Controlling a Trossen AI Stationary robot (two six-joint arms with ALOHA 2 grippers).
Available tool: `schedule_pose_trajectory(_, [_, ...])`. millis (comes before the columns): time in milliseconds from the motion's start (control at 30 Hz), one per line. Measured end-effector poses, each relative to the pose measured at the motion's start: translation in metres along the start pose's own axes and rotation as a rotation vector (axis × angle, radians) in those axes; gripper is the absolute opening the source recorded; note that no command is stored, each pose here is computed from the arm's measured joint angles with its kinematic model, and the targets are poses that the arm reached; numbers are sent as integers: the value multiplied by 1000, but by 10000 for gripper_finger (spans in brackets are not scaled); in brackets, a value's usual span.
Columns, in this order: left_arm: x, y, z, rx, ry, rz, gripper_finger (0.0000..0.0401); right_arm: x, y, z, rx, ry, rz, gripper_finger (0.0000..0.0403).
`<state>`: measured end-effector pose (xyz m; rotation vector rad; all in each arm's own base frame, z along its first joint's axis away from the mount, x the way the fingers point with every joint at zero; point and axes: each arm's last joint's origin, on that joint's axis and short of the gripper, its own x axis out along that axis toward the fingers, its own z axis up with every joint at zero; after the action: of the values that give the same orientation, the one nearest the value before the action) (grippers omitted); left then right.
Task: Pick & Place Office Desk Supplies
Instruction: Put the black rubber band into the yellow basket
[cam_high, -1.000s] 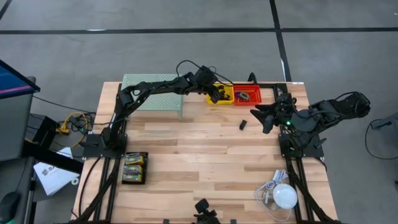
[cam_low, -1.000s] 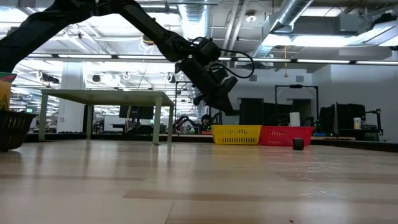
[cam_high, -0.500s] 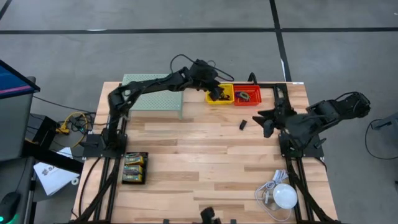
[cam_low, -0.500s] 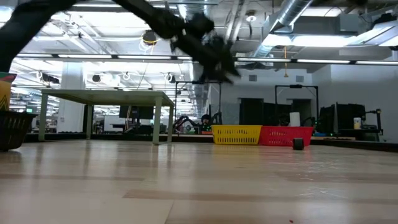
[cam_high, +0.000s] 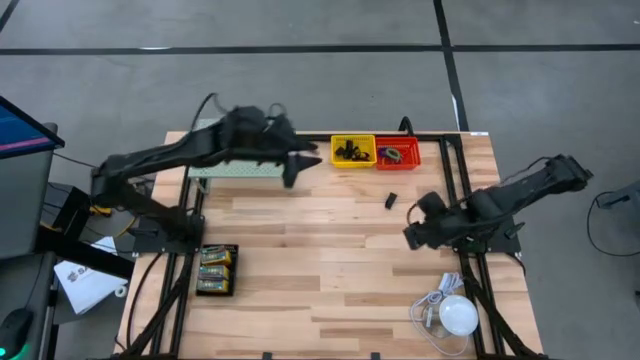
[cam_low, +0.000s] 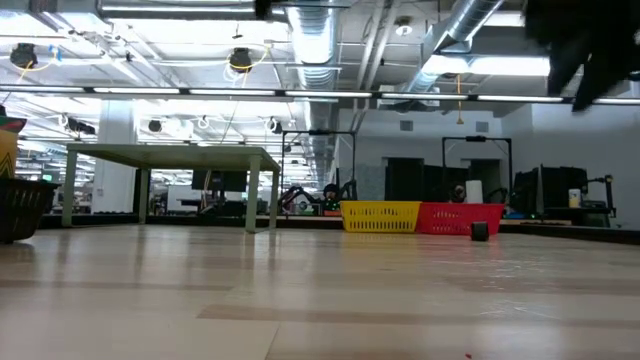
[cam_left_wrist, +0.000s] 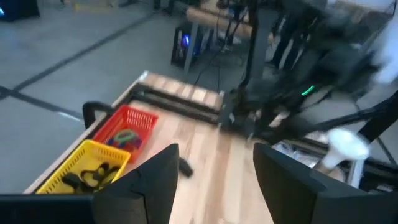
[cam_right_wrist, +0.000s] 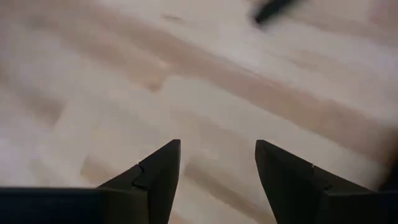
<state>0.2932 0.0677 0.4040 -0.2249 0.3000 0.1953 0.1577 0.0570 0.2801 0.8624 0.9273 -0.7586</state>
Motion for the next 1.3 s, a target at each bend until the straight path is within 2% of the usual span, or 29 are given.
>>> schedule_pose_trajectory(100, [-19, -22, -6, -16, -36, 28, 194, 26, -4, 15, 161, 16, -123, 205])
schedule_pose_trajectory(167, [-22, -33, -12, -22, -36, 46, 189, 41, -10, 29, 226, 15, -196, 205])
schedule_pose_trajectory(233, [-22, -42, -16, -22, -29, 61, 184, 54, -10, 48, 272, 16, -194, 205])
schedule_pose_trajectory(400, [-17, -53, -22, -53, -12, 60, 178, 88, -13, 88, 297, 17, -111, 205])
schedule_pose_trajectory(533, [-13, -60, -25, -86, -5, 57, 174, 115, -27, 106, 302, 81, -208, 205])
schedule_pose_trajectory(600, [-13, -65, -25, -86, -20, 50, 172, 127, -35, 109, 286, 134, -276, 205])
schedule_pose_trajectory(700, [-12, -67, -28, -71, -7, 57, 170, 143, -38, 111, 264, 178, -318, 205])
schedule_pose_trajectory(900, [-12, -68, -27, -70, -11, 60, 164, 166, -33, 117, 269, 160, -289, 205])
schedule_pose_trajectory(1133, [-12, -68, -27, -68, -13, 60, 163, 182, -33, 111, 255, 203, -343, 201])
schedule_pose_trajectory(1233, [-12, -68, -27, -68, -12, 61, 162, 182, -30, 108, 232, 194, -353, 181])
schedule_pose_trajectory(1300, [-12, -68, -27, -68, -11, 61, 159, 182, -28, 106, 217, 184, -355, 149])
